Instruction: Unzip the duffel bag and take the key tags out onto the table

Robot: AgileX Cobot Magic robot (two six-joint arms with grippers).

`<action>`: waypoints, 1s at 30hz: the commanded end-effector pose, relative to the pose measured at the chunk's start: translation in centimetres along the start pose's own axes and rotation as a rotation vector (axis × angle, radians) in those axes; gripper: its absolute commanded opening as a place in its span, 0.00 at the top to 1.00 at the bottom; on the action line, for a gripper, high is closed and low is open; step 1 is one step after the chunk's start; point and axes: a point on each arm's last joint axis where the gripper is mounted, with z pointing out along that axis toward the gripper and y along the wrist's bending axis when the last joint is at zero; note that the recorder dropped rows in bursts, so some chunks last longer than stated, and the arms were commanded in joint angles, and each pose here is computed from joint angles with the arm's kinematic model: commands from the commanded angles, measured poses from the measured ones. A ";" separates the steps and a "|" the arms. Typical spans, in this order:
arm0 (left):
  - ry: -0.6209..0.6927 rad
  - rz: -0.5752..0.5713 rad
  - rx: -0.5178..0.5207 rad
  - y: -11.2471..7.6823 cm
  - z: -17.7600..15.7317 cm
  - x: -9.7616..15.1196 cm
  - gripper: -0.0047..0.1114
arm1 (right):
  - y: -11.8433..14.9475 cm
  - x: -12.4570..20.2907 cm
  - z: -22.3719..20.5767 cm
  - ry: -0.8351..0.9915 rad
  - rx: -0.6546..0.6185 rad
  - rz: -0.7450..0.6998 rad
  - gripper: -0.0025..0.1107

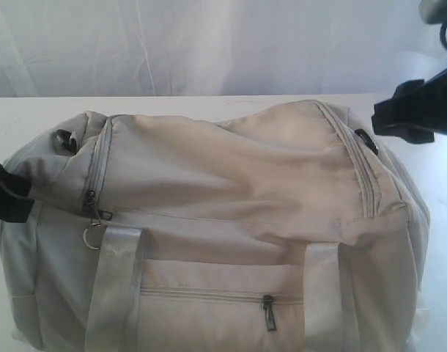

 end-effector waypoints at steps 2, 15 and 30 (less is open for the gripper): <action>-0.027 -0.007 -0.003 0.1 -0.6 -0.4 0.96 | 2.4 -1.4 -1.9 -0.080 -0.201 -0.041 0.49; -0.003 -0.014 0.007 0.0 -0.7 -0.2 0.96 | 22.0 1.6 9.3 0.061 -0.704 -0.377 0.48; 0.010 -0.011 0.015 0.0 -1.8 -1.2 0.96 | 24.6 2.6 13.9 0.153 -0.650 -0.435 0.43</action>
